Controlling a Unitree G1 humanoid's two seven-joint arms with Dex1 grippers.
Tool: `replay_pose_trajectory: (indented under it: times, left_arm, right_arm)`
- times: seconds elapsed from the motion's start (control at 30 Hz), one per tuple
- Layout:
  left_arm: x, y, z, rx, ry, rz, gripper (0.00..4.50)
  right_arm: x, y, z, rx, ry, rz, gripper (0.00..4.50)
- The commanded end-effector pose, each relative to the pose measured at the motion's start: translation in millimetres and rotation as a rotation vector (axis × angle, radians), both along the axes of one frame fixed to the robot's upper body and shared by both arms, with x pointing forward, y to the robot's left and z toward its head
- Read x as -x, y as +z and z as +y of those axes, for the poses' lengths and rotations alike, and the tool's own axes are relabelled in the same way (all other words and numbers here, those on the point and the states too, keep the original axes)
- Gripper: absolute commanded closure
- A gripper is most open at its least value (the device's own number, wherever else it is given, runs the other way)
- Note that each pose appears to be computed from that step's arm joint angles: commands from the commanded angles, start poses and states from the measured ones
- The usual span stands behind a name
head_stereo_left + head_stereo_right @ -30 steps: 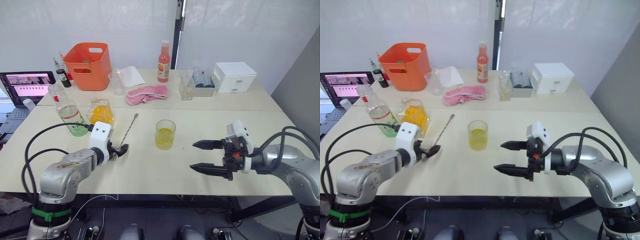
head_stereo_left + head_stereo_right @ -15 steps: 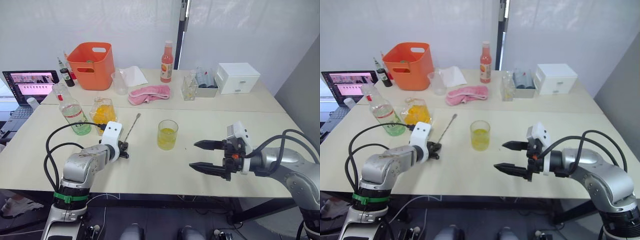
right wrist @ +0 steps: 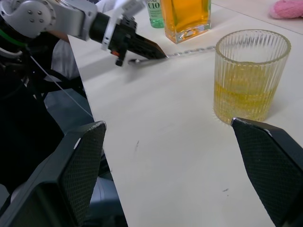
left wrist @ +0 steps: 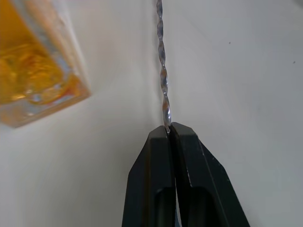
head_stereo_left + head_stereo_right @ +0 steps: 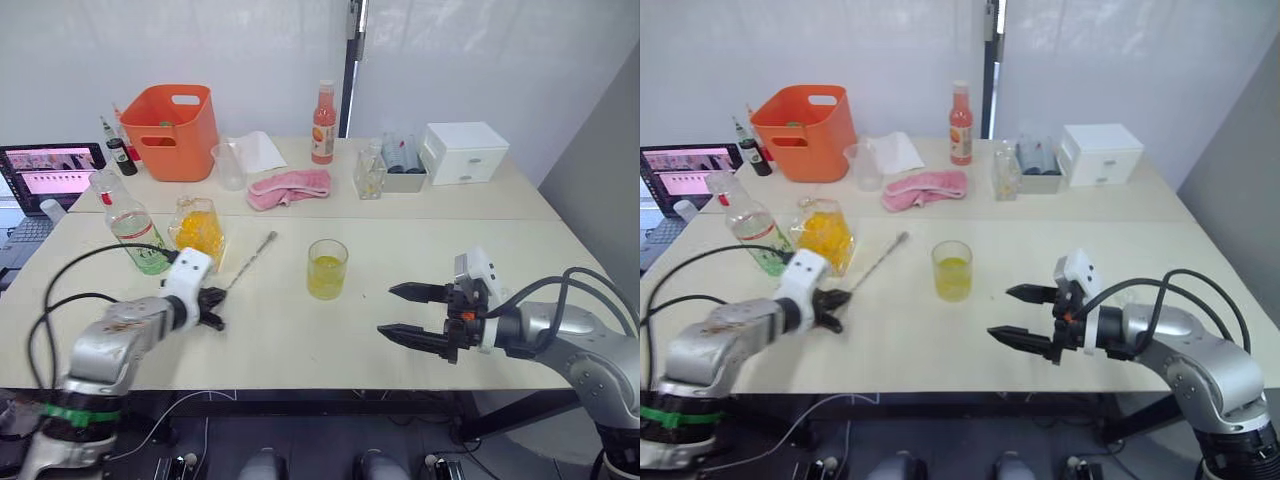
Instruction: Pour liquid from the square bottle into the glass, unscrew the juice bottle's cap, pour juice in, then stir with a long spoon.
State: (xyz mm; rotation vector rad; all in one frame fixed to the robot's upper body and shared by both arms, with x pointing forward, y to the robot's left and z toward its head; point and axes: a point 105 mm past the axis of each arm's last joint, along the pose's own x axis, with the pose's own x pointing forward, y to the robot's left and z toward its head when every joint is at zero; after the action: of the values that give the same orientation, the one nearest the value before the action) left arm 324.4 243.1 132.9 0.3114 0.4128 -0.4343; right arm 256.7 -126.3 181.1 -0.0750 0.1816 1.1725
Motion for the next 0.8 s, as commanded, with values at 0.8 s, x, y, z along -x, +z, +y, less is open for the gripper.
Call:
replay_pose_trajectory:
  times: [0.8]
  left_arm:
    - [47.4,-21.7,32.1,-0.208,-0.567,0.104,3.83]
  right_arm:
    - [0.6,13.1,8.8,-0.037,-0.012,-0.075,0.00]
